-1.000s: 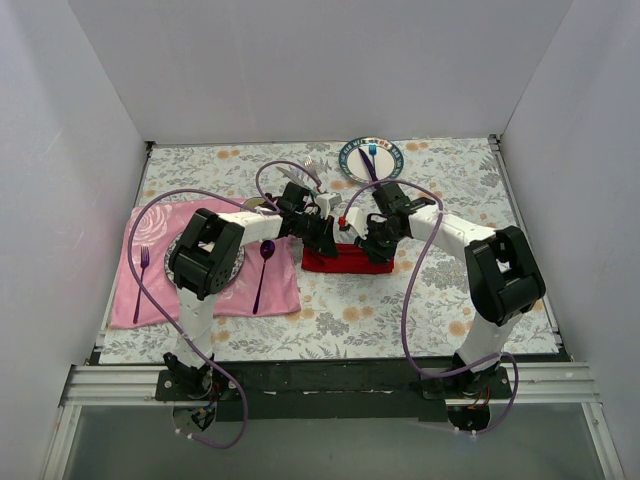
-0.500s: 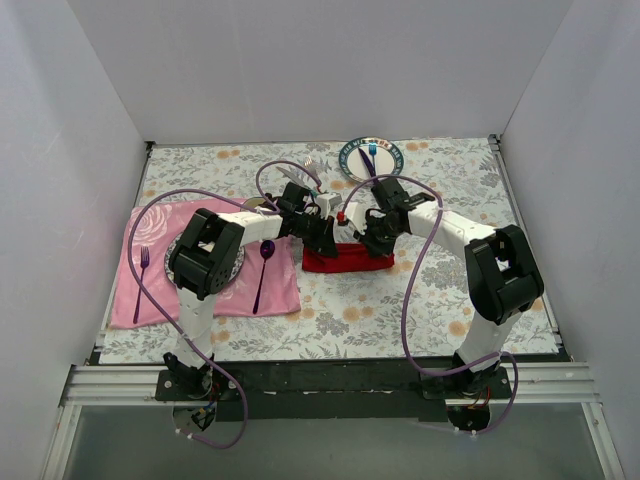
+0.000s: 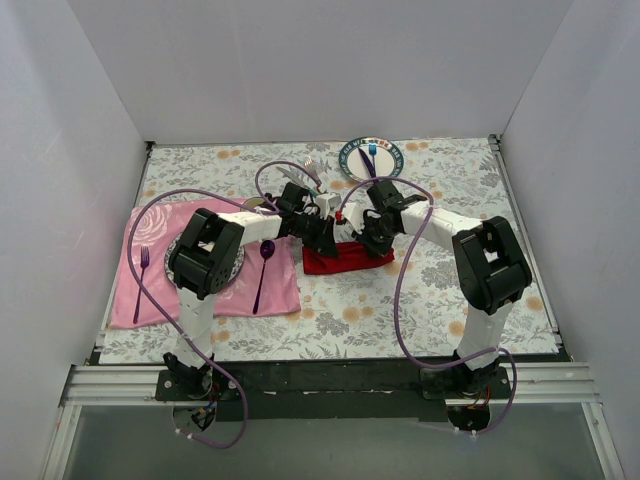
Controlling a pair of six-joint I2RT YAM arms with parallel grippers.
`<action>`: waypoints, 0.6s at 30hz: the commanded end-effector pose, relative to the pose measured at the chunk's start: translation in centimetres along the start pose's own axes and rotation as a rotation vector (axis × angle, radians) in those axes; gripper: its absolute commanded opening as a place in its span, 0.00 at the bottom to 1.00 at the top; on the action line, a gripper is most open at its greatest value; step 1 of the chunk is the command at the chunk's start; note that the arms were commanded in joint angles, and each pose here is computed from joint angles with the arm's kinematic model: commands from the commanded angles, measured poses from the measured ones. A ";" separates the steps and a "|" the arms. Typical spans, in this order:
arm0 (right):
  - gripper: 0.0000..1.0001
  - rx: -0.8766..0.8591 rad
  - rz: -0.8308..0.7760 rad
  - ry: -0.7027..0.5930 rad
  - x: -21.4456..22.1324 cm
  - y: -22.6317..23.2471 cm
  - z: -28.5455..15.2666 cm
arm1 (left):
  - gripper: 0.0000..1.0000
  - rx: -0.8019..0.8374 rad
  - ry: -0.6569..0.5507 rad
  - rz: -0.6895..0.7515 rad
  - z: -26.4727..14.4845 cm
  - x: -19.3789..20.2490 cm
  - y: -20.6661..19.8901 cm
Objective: Fold the napkin into a case and place the utensils inside
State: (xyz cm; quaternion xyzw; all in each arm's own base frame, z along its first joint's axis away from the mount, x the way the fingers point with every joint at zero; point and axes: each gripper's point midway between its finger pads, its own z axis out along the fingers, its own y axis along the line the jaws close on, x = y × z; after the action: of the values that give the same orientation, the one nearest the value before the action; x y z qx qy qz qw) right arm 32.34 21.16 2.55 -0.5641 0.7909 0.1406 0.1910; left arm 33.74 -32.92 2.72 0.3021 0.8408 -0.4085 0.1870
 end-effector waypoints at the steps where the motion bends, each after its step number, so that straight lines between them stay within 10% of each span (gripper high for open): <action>1: 0.01 0.050 0.015 -0.025 -1.3 -1.1 0.4 | 0.16 0.013 -0.004 -0.044 -1.3 0.2 -0.4; 5: 0.01 0.057 0.014 -0.024 -0.7 -0.9 0.6 | 0.33 0.044 -0.087 -0.081 -3.2 -2.1 -1.3; 18: 0.01 0.046 0.009 -0.028 -0.4 -0.6 0.7 | 0.40 -0.022 -0.164 -0.057 -3.5 -6.3 0.4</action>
State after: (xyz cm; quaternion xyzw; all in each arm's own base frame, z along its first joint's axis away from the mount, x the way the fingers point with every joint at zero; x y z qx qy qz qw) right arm 33.51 21.73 2.64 -0.5545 0.7927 0.1305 0.2171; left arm 36.45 -31.47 6.27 0.2309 0.8425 -0.4380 0.2122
